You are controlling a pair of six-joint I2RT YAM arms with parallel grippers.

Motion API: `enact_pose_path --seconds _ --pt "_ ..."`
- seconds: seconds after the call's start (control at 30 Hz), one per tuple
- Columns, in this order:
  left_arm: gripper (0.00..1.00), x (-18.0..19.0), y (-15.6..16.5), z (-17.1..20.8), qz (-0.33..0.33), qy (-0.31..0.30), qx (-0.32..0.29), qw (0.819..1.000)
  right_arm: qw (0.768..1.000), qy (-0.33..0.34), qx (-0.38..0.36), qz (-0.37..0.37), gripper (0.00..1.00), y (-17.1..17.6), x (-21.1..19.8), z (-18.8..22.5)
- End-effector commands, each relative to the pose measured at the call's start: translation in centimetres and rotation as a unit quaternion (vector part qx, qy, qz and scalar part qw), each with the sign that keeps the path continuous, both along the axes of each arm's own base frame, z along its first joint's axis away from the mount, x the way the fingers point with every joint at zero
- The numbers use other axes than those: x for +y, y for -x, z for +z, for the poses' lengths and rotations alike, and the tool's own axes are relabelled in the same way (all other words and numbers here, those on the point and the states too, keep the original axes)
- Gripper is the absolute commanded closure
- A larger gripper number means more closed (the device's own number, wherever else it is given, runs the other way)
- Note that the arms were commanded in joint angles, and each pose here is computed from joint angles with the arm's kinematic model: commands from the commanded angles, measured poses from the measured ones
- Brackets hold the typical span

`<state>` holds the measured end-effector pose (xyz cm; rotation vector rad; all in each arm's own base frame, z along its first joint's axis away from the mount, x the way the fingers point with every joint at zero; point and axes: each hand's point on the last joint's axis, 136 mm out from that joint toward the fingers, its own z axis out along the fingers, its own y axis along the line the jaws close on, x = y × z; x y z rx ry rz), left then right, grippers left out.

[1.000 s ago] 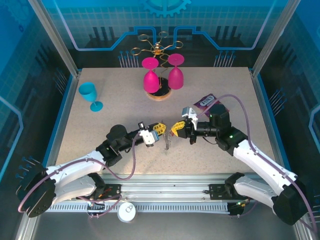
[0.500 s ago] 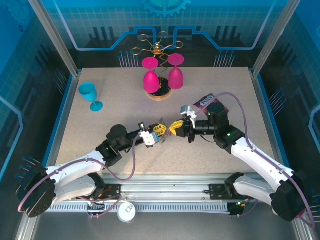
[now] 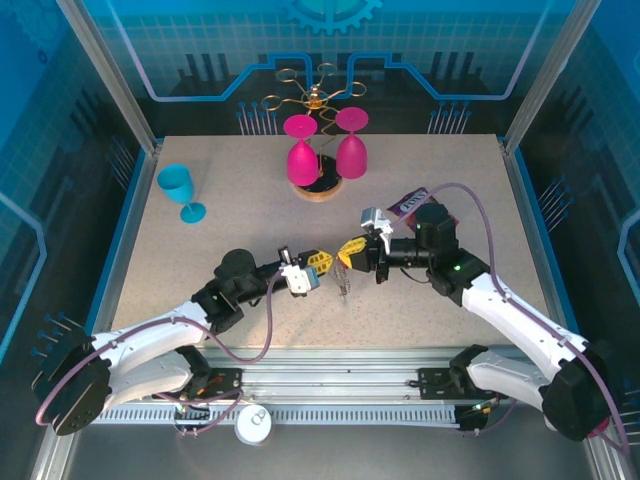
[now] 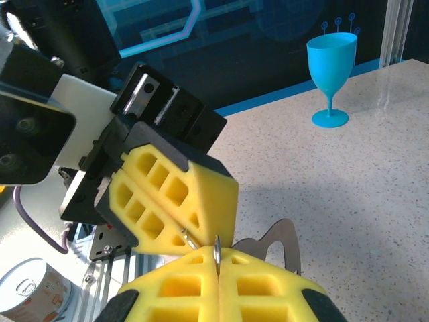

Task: Put the keys on the keyring

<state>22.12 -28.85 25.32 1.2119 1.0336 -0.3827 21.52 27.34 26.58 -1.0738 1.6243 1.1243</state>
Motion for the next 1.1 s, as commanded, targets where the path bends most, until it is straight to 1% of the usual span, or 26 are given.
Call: enact_pose_path --seconds 0.0,0.13,0.33,0.43,0.7,1.07 --pt "1.00 -0.2 0.9 1.4 -0.022 0.014 -0.025 0.999 1.000 0.003 0.004 -0.007 1.00 -0.5 0.3 0.6" --pt "1.00 -0.2 0.7 1.5 -0.017 0.015 -0.023 0.999 1.000 0.004 0.012 -0.003 1.00 -0.4 0.4 0.1" --pt "1.00 0.0 0.3 1.4 -0.004 0.013 -0.023 1.000 1.000 0.001 -0.010 -0.026 1.00 -0.5 -0.5 0.5" --pt "1.00 0.0 0.2 1.4 -0.002 0.012 -0.023 1.000 1.000 0.002 -0.011 -0.018 1.00 0.1 -0.7 0.5" --pt "1.00 0.0 0.2 1.4 -0.001 0.009 -0.024 1.000 1.000 0.006 0.014 0.005 1.00 0.9 -0.4 -0.2" --pt "1.00 -0.1 0.4 1.3 -0.007 0.009 -0.024 1.000 0.999 0.011 0.029 0.007 1.00 0.3 0.2 -0.7"
